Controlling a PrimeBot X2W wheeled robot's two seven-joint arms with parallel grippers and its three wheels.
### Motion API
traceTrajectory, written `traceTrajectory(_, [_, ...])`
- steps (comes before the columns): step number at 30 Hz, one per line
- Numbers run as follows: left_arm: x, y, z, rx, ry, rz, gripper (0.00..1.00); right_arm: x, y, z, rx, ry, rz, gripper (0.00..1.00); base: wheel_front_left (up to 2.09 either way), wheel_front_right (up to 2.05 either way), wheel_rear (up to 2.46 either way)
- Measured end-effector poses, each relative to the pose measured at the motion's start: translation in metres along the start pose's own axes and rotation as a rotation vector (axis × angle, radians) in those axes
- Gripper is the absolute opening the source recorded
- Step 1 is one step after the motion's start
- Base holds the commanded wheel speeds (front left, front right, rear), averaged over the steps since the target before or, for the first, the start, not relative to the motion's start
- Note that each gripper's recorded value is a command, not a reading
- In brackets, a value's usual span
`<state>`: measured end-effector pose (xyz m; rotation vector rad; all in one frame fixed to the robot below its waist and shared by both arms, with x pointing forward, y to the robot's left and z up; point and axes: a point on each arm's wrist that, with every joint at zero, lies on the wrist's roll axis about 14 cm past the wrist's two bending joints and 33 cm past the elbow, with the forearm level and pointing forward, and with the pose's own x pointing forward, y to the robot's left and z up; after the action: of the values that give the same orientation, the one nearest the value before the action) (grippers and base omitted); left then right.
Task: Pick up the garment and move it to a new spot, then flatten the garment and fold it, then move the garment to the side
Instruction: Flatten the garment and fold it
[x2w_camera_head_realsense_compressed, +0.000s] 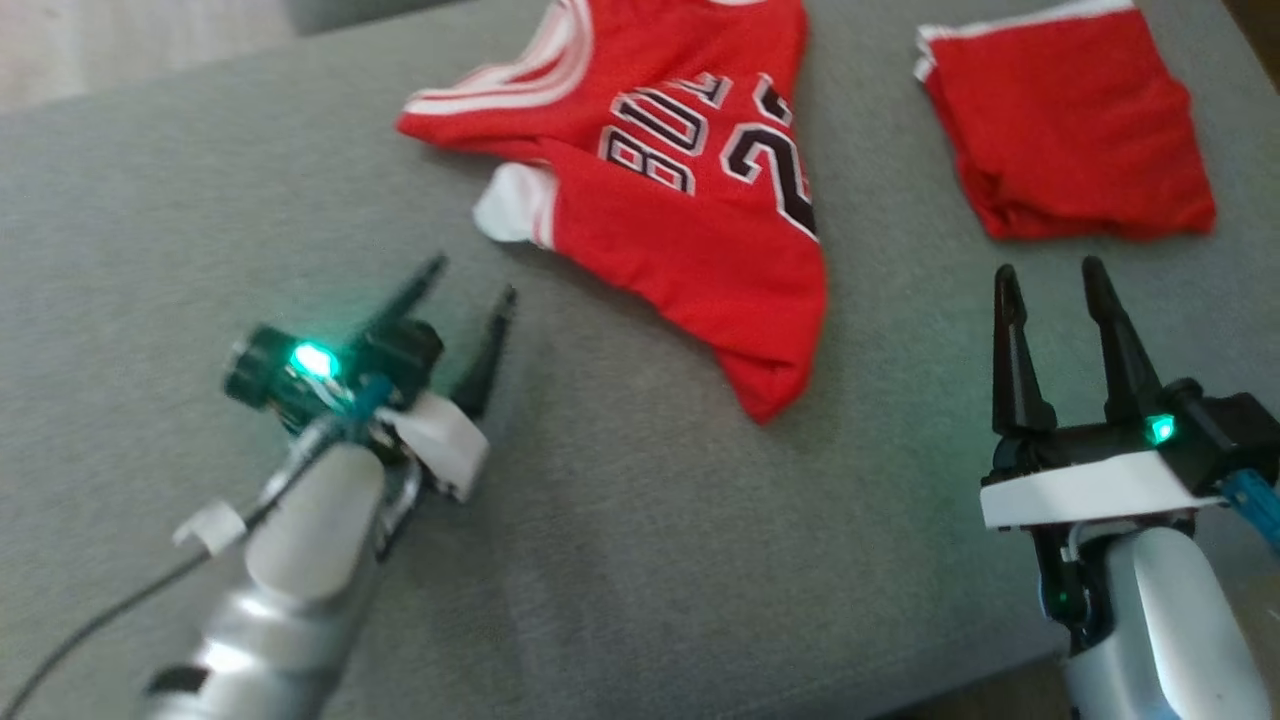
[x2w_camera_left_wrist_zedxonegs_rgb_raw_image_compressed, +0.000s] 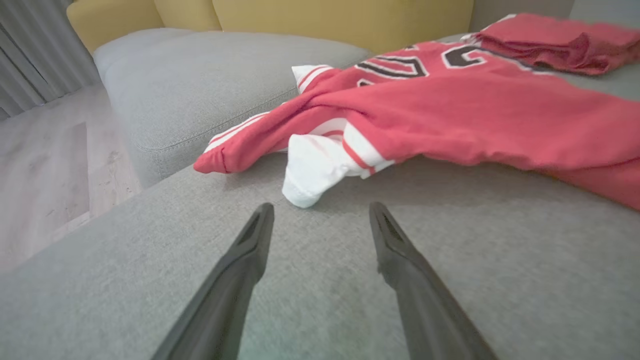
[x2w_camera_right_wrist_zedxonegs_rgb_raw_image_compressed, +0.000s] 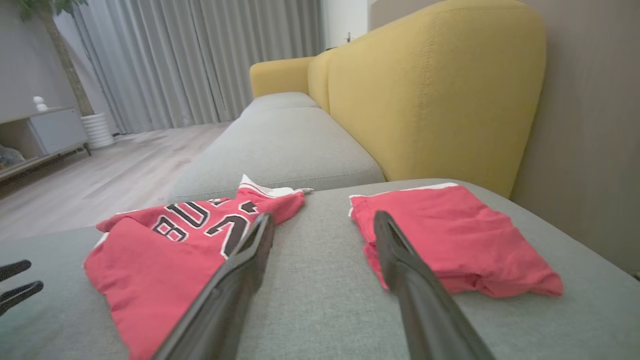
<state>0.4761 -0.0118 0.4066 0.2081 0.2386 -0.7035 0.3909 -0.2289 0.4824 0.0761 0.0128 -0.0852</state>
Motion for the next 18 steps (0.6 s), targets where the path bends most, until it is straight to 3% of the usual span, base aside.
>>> traceTrajectory(6, [0.035,0.012,-0.007,0.079,0.022,0.001,1.00,-0.004,-0.022,-0.008,-0.005,0.021,-0.067,1.00,0.00,0.00,0.00])
traceTrajectory(12, [0.055,0.006,-0.016,0.087,0.038,-0.033,1.00,-0.006,-0.042,-0.015,-0.037,0.044,-0.124,1.00,0.00,0.00,0.00])
traceTrajectory(18, [0.066,0.018,-0.006,0.100,0.006,0.015,1.00,-0.001,-0.046,-0.014,-0.034,0.033,-0.132,1.00,0.00,0.00,0.00])
